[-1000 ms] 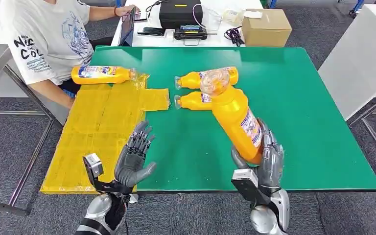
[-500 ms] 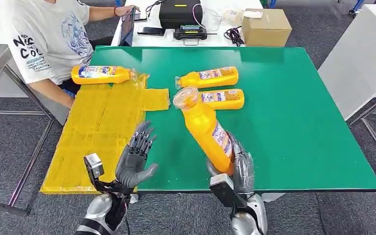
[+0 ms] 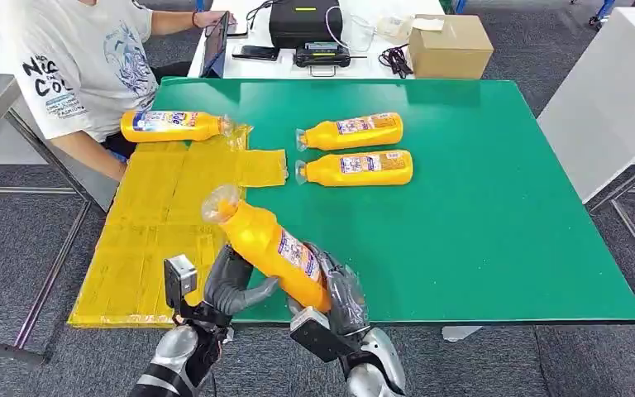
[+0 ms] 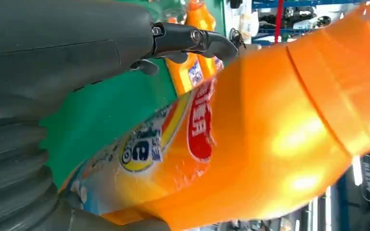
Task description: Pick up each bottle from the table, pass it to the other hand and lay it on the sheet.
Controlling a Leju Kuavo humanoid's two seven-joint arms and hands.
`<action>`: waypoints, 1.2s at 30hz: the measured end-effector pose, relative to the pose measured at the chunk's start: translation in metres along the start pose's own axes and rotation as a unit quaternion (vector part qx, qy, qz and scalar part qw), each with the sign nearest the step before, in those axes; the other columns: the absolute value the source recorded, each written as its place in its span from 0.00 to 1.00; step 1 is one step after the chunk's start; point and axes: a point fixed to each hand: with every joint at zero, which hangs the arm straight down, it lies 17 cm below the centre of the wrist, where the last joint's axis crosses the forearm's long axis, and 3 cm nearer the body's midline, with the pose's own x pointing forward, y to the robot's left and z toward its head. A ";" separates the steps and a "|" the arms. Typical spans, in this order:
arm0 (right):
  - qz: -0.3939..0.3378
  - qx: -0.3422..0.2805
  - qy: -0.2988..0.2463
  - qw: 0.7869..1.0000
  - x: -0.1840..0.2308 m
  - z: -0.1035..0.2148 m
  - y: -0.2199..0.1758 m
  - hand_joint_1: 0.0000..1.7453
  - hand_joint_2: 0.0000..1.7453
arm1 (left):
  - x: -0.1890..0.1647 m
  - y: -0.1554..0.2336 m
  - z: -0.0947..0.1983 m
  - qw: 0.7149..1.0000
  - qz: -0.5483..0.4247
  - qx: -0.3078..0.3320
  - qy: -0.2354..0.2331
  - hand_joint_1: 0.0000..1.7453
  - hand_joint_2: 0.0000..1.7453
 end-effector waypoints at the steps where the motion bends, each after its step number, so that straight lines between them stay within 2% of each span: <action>1: -0.001 0.005 0.001 1.000 -0.001 0.000 0.004 1.00 1.00 | -0.001 0.000 0.000 1.000 -0.001 0.000 0.002 0.00 1.00; 20: 0.005 0.067 0.008 0.998 -0.011 0.007 0.042 1.00 1.00 | -0.003 -0.006 0.004 0.999 0.050 -0.016 0.007 0.00 1.00; 22: 0.008 0.070 0.008 0.998 -0.012 0.007 0.044 1.00 1.00 | -0.004 -0.006 0.005 0.999 0.052 -0.015 0.009 1.00 1.00; 27: 0.011 0.066 0.012 0.998 -0.015 0.008 0.044 1.00 1.00 | -0.007 -0.008 0.007 0.998 0.054 -0.024 0.011 1.00 1.00; 33: 0.009 0.066 0.018 0.998 -0.017 0.008 0.044 0.99 1.00 | -0.011 -0.006 0.008 1.000 0.008 -0.024 0.013 1.00 1.00; 36: 0.009 0.065 0.019 0.998 -0.018 0.008 0.044 0.93 1.00 | -0.012 -0.005 0.008 1.000 -0.008 -0.022 0.012 1.00 1.00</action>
